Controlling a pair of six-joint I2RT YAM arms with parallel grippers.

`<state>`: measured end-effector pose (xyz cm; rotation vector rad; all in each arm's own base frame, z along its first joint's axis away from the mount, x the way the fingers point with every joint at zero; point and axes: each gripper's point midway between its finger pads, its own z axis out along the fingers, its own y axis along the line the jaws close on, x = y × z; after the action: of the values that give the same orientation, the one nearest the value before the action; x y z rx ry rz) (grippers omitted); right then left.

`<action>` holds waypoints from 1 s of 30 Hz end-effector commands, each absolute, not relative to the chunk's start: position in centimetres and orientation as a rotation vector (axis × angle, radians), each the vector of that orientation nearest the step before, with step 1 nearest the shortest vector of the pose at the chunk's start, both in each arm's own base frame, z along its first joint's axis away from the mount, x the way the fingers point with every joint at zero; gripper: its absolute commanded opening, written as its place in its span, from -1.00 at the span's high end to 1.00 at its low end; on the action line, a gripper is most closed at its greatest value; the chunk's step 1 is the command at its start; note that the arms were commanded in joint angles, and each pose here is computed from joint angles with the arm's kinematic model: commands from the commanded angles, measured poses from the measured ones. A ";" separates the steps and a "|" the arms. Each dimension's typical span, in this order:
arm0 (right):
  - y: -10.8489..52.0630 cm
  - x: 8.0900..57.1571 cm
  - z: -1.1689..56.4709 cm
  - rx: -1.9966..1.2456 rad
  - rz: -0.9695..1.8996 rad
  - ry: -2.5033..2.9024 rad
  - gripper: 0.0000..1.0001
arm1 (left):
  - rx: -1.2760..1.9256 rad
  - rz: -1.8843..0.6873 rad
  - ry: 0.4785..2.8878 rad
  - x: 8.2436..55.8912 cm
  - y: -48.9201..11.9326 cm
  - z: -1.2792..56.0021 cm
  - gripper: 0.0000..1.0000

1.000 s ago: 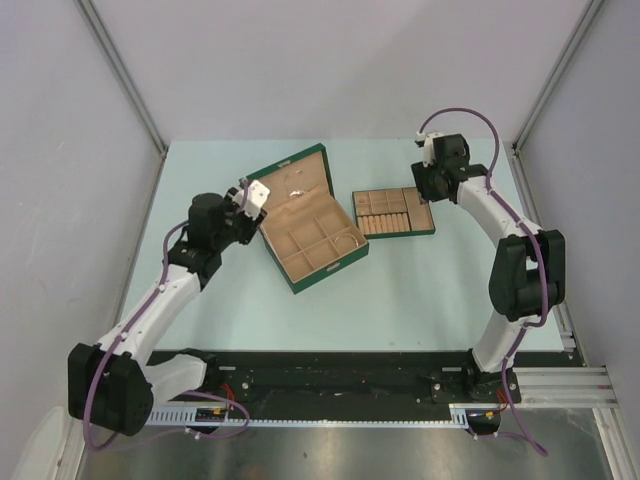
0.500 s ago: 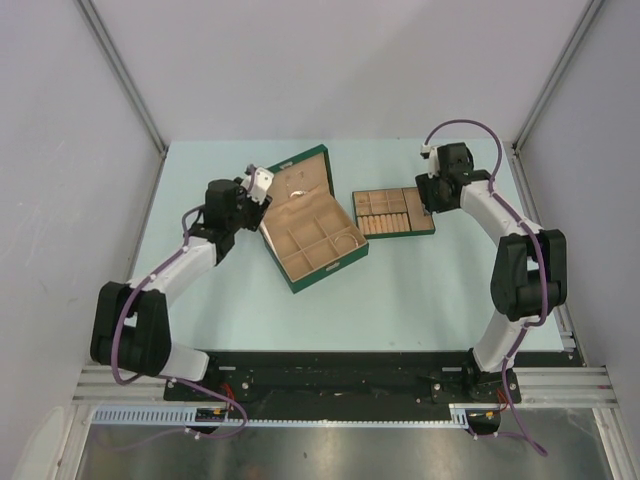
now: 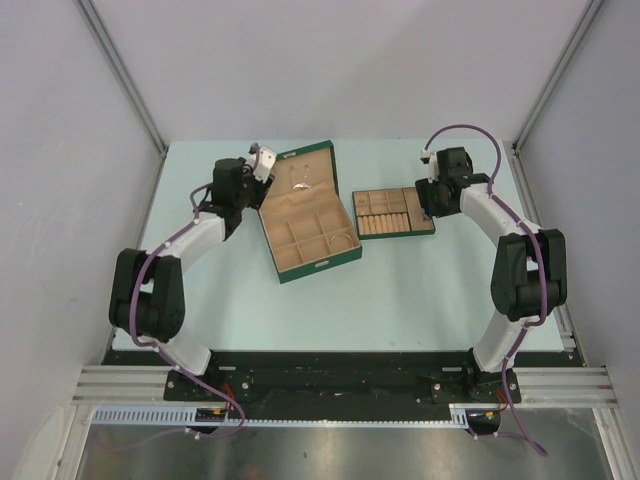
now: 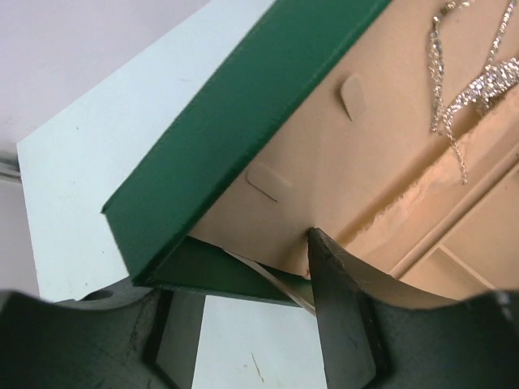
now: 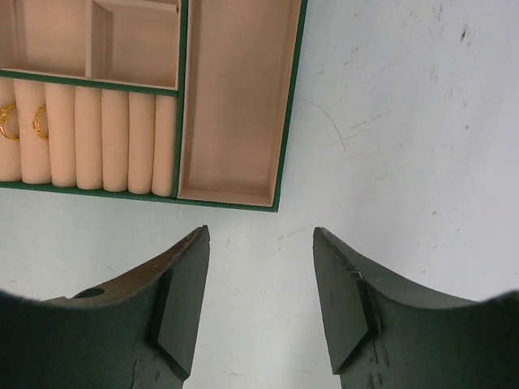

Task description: Organize the mixed jewelry

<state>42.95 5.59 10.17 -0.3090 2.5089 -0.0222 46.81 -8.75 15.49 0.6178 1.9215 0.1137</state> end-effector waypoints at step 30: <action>5.8 45.4 8.9 -0.273 -0.077 2.462 -0.20 | 0.599 0.097 1.730 50.2 -9.8 24.0 -0.20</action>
<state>44.17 5.86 9.91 -0.2708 2.4768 -0.0289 51.78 -9.63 19.79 0.6144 1.8297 0.1289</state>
